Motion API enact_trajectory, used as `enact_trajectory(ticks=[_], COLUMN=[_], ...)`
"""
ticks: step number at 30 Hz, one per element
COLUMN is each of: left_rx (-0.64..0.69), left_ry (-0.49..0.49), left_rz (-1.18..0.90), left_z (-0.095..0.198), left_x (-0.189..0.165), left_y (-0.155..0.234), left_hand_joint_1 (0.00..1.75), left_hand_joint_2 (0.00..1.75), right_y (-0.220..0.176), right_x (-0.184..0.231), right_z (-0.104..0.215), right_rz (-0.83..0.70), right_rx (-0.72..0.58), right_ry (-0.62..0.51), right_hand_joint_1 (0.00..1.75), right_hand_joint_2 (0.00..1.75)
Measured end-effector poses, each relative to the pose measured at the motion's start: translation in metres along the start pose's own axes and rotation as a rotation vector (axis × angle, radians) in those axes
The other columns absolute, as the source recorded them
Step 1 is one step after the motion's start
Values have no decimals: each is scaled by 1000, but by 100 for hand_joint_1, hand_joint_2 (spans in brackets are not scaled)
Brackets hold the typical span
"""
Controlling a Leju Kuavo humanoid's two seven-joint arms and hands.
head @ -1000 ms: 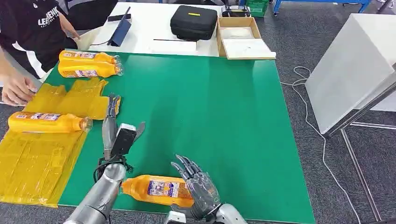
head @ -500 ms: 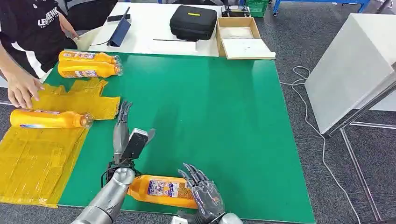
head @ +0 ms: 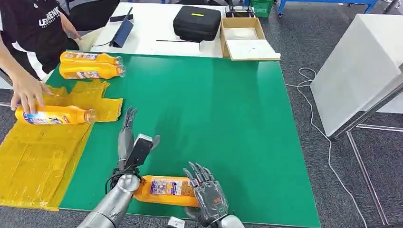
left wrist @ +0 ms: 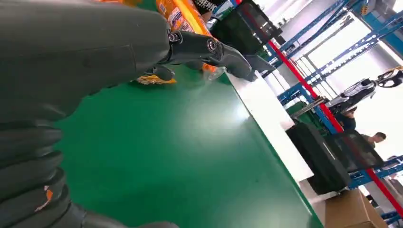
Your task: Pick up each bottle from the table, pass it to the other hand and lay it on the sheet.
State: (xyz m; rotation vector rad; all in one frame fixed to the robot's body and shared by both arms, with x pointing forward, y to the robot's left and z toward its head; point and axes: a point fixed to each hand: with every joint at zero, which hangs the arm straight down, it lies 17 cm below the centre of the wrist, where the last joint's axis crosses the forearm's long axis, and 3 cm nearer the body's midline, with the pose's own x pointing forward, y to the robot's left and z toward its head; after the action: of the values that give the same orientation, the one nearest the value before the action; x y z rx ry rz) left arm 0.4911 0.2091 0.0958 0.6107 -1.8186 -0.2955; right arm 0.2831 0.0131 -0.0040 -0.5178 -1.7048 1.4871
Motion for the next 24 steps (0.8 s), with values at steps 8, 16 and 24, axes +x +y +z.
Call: enact_trajectory(ticks=[8,16,24], left_rx=[-6,-11,-21], left_ry=[15,21,19], left_rz=[2,-1,7], left_z=[7,11,18], left_x=[-5,-7,-3], left_y=[-1,-2,-1], left_hand_joint_1=[0,0,0], left_hand_joint_2=[175,175,175], right_y=[0,1,16], right_x=[0,-2,0], right_z=[-5,-6,-6], right_rz=[53,45,12], right_rx=[15,26,95], right_ry=[5,17,14], right_hand_joint_1=[0,0,0], right_hand_joint_2=[175,175,175])
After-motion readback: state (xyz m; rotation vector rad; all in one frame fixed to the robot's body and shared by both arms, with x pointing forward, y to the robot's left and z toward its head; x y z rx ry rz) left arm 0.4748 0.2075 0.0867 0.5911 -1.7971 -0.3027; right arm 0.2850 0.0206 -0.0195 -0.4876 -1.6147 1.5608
